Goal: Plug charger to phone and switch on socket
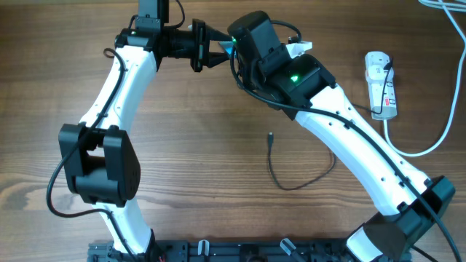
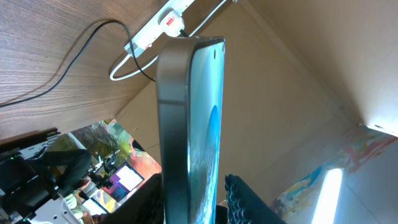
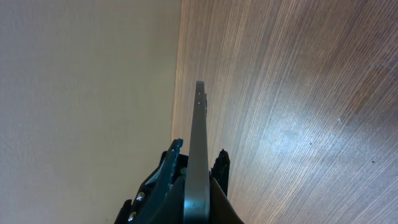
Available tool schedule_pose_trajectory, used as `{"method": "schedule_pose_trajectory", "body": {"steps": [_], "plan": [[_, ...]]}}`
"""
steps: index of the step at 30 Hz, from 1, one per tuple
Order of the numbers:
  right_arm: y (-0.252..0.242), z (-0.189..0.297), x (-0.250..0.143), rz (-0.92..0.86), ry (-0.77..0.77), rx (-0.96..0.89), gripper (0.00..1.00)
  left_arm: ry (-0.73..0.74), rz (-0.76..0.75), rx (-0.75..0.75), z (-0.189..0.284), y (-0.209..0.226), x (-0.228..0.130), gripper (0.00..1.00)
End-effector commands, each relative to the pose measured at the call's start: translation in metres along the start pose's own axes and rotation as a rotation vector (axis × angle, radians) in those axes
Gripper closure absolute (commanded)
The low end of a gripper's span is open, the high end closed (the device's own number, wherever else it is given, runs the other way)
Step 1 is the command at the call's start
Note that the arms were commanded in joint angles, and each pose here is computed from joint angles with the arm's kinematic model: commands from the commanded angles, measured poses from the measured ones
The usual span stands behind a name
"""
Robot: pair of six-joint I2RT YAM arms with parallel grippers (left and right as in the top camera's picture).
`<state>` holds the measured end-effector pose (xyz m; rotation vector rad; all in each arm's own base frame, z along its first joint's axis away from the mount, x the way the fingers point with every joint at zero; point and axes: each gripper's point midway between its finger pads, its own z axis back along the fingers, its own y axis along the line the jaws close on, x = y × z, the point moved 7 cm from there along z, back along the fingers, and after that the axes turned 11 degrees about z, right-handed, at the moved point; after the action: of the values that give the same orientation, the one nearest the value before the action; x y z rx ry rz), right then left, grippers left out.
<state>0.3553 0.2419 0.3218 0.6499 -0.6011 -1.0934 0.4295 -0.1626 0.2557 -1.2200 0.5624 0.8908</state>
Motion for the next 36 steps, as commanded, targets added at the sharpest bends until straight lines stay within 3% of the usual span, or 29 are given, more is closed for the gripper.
{"method": "schedule_pose_trajectory", "body": {"steps": [1, 17, 19, 23, 26, 28, 29, 31, 33, 36], "plan": [[0.001, -0.002, -0.002, -0.015, 0.004, 0.006, 0.96, 0.008, -0.037, -0.011, 0.004, -0.004, -0.013, 0.69], [0.000, -0.002, -0.006, 0.000, 0.031, 0.003, 0.94, 0.008, -0.037, -0.011, 0.004, -0.004, -0.013, 0.90], [0.001, -0.002, -0.006, 0.012, 0.031, 0.004, 0.88, 0.008, -0.037, -0.011, 0.004, -0.004, -0.013, 0.95], [0.001, -0.002, -0.004, 0.031, 0.014, 0.006, 0.74, 0.007, -0.038, -0.011, 0.004, -0.004, -0.013, 0.96], [0.002, -0.002, 0.005, 0.085, -0.059, 0.012, 0.58, -0.006, -0.038, -0.014, 0.005, -0.004, -0.011, 0.96], [0.003, 0.000, 0.010, 0.143, -0.085, 0.016, 0.41, -0.033, -0.038, -0.018, 0.005, -0.005, -0.009, 0.96], [0.006, 0.004, 0.018, 0.260, -0.093, 0.019, 0.28, -0.059, -0.041, -0.021, 0.005, -0.005, -0.006, 0.96], [0.008, 0.009, 0.030, 0.396, -0.112, 0.019, 0.17, -0.092, -0.069, -0.028, 0.006, -0.007, -0.003, 0.96], [0.010, 0.012, 0.043, 0.526, -0.122, 0.010, 0.00, -0.118, -0.150, -0.042, 0.008, -0.011, 0.000, 0.96], [0.006, 0.014, 0.065, 0.704, -0.091, -0.020, 0.00, -0.143, -0.276, -0.052, 0.013, -0.014, 0.004, 0.96]]}}
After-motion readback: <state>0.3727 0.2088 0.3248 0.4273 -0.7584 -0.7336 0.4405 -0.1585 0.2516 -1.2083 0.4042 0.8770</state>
